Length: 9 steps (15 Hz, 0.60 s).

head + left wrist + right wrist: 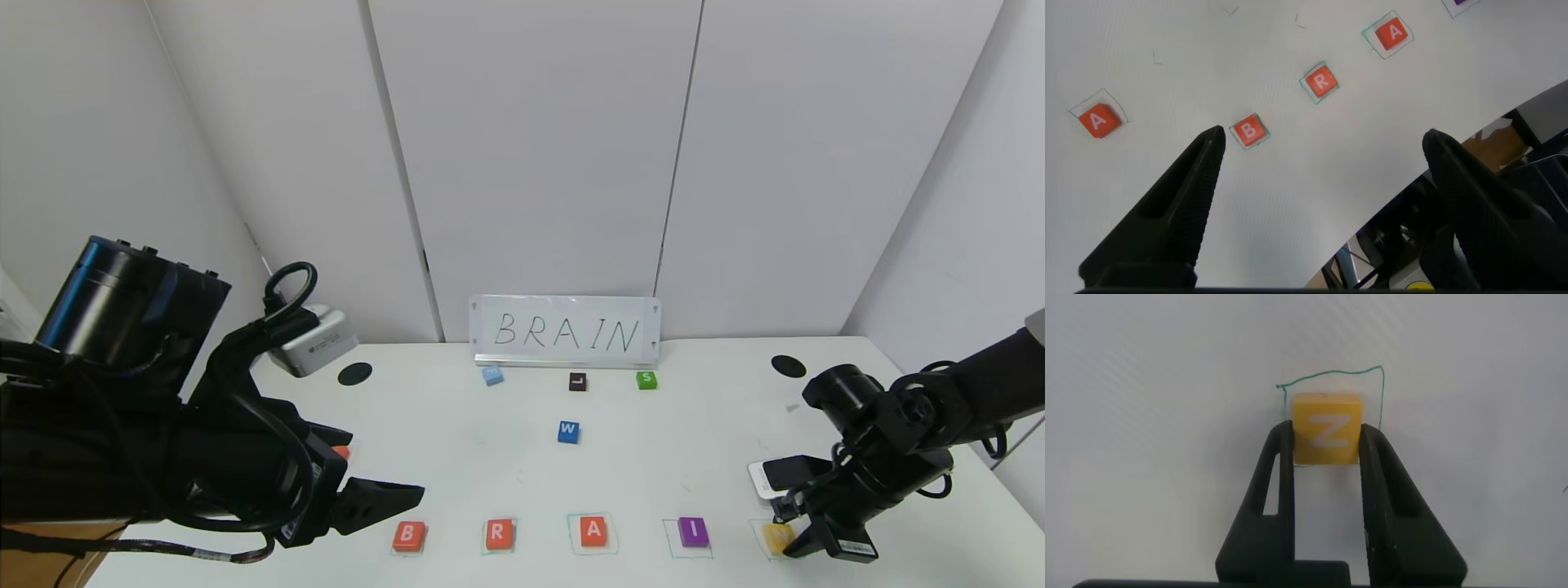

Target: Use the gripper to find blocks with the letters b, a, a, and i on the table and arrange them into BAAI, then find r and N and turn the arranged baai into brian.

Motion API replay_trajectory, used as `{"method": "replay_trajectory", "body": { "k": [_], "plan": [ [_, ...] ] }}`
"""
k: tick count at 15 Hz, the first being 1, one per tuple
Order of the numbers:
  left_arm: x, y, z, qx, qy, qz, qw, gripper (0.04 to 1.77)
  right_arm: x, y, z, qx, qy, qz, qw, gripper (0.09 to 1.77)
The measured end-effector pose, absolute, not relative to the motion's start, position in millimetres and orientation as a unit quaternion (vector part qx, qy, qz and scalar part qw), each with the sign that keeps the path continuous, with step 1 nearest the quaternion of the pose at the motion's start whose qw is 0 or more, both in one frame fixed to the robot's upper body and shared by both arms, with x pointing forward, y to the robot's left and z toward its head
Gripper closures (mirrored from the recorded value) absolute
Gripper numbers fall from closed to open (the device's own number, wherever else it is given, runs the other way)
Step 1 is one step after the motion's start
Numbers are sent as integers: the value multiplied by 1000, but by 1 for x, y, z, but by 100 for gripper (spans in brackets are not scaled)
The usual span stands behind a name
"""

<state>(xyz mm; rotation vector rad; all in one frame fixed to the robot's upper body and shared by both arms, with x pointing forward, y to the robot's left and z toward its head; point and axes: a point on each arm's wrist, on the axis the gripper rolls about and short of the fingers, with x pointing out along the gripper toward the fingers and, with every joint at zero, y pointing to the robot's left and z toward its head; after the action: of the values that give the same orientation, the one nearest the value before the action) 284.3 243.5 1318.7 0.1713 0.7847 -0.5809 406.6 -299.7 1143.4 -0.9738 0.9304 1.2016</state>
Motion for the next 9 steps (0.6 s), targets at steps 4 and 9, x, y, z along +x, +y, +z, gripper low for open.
{"method": "replay_trajectory", "body": {
  "k": [4,9],
  "plan": [
    [284,243,1318,83,377,-280,879,9,407,-300,1142,-422,406,521,622,85],
    [283,243,1319,83,376,-281,879,9,402,-303,1152,-420,402,517,628,52]
  ]
}}
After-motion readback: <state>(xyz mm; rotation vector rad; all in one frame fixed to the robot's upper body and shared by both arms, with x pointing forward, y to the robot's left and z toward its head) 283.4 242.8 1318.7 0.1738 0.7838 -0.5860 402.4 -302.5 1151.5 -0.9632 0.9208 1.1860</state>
